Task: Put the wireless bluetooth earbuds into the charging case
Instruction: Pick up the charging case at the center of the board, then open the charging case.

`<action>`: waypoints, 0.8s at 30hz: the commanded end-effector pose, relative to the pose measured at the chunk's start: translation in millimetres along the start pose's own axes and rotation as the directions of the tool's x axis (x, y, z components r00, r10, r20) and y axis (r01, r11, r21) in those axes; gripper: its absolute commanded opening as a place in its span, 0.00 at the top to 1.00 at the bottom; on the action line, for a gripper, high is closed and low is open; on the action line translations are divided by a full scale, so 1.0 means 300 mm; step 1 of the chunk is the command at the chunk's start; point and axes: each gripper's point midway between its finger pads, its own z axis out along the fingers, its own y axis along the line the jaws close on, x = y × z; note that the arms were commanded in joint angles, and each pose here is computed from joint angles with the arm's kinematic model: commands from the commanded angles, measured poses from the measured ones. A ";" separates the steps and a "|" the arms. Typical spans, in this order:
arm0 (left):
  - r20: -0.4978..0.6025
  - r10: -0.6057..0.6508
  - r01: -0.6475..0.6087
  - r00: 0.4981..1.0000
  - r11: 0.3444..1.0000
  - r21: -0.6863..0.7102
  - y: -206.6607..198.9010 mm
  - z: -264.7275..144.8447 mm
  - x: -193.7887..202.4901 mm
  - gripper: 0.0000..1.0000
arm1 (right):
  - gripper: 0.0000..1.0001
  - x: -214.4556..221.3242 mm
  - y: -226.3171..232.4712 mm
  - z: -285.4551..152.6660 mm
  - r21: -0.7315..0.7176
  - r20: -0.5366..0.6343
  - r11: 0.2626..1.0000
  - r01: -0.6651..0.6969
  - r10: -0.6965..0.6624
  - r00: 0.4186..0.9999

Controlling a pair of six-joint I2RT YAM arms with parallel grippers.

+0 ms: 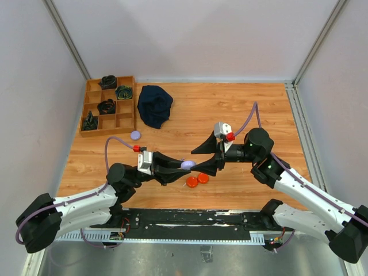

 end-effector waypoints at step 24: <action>-0.163 0.447 -0.450 0.879 0.893 0.020 0.103 -0.038 0.109 1.00 | 0.35 -0.051 -0.105 -0.036 0.200 -0.087 0.978 0.055 -0.038 0.995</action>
